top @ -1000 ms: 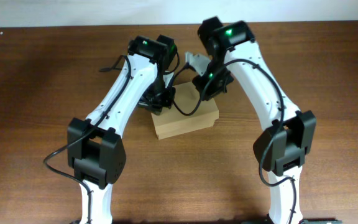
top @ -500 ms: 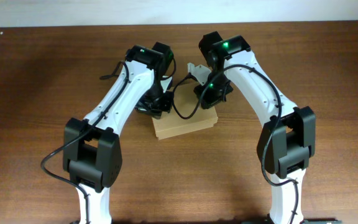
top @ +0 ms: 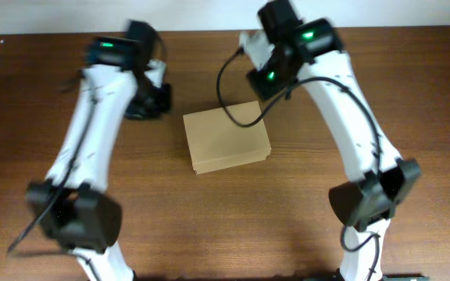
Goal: Pack container
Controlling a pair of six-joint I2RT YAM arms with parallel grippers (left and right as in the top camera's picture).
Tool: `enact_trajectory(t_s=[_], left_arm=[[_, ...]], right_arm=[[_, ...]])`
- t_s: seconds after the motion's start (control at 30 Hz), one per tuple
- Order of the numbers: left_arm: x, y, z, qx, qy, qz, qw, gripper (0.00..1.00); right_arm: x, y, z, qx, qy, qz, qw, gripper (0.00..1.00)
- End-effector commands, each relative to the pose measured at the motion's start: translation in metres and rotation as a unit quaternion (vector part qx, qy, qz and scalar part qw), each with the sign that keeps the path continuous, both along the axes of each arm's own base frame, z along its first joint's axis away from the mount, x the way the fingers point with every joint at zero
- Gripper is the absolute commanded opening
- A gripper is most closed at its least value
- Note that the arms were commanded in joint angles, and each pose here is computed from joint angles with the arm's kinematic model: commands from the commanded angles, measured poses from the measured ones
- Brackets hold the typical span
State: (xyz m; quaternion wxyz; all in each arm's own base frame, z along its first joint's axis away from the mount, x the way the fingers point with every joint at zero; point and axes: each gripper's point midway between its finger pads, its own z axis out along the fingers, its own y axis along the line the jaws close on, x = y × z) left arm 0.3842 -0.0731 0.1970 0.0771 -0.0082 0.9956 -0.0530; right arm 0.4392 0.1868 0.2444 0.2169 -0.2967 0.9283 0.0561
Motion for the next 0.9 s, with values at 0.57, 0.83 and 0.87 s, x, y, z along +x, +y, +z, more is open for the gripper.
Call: enact_trajectory(t_s=[0.57, 0.83, 0.87], left_arm=[[-0.088, 0.136, 0.195, 0.124, -0.274, 0.155, 0.941, 0.10], [-0.154, 0.142, 0.228, 0.158, -0.312, 0.170, 0.921, 0.13], [-0.158, 0.141, 0.228, 0.157, -0.311, 0.170, 0.922, 0.13]], right_arm=[[-0.010, -0.178, 0.160, 0.031, -0.177, -0.257, 0.949, 0.04], [-0.091, -0.181, 0.233, 0.077, -0.253, -0.277, 0.924, 0.04], [-0.102, -0.181, 0.240, 0.082, -0.262, -0.279, 0.920, 0.04]])
